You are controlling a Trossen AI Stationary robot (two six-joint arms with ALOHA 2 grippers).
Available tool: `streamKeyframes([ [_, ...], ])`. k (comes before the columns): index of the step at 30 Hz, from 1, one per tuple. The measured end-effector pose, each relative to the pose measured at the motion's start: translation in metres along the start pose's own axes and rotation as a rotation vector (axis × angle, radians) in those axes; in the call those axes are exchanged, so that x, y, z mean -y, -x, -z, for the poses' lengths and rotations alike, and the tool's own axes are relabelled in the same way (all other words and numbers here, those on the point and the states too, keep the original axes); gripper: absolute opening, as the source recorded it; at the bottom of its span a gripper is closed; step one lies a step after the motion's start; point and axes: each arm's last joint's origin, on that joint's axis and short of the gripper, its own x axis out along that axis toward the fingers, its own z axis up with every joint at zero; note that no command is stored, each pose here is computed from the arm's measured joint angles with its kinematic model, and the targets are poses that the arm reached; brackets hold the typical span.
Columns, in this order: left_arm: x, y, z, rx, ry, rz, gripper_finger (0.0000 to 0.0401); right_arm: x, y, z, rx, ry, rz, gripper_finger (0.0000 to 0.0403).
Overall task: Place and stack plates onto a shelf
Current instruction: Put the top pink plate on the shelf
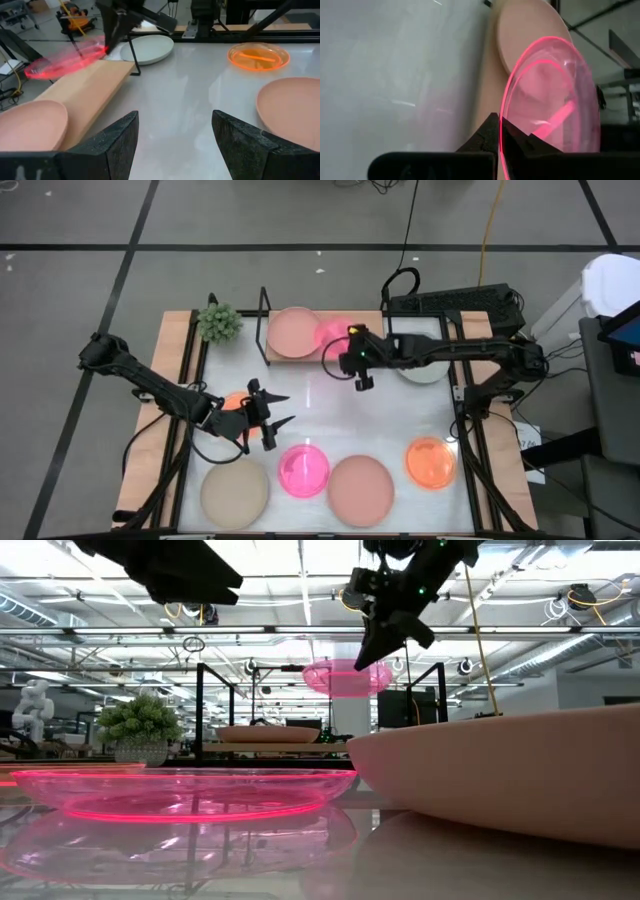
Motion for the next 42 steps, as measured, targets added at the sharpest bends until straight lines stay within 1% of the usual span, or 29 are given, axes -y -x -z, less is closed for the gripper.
streamKeyframes([
  [9, 0.001, 0.001, 0.004, -0.007, 0.013, 0.005, 0.0257, 0.019, -0.006, 0.02, -0.08, -0.092, 0.018, 0.0],
  [15, 0.001, 0.001, 0.004, -0.008, 0.013, 0.009, 0.0257, 0.016, -0.017, 0.038, -0.12, -0.13, 0.014, 0.0],
  [19, 0.001, 0.001, 0.004, -0.008, 0.009, 0.009, 0.0257, 0.01, -0.025, 0.047, -0.114, -0.134, 0.023, 0.0],
  [23, 0.001, 0.001, 0.003, -0.004, 0.012, 0.009, 0.0257, 0.007, -0.029, 0.05, -0.092, -0.126, 0.038, 0.0],
  [30, 0.001, 0.001, 0.002, 0.006, 0.02, 0.011, 0.0257, 0.009, -0.037, 0.065, -0.071, -0.162, 0.026, 0.0],
  [42, 0.001, 0.001, 0.002, 0.005, 0.02, 0.016, 0.0257, 0.01, -0.038, 0.064, -0.06, -0.174, 0.033, 0.0],
])
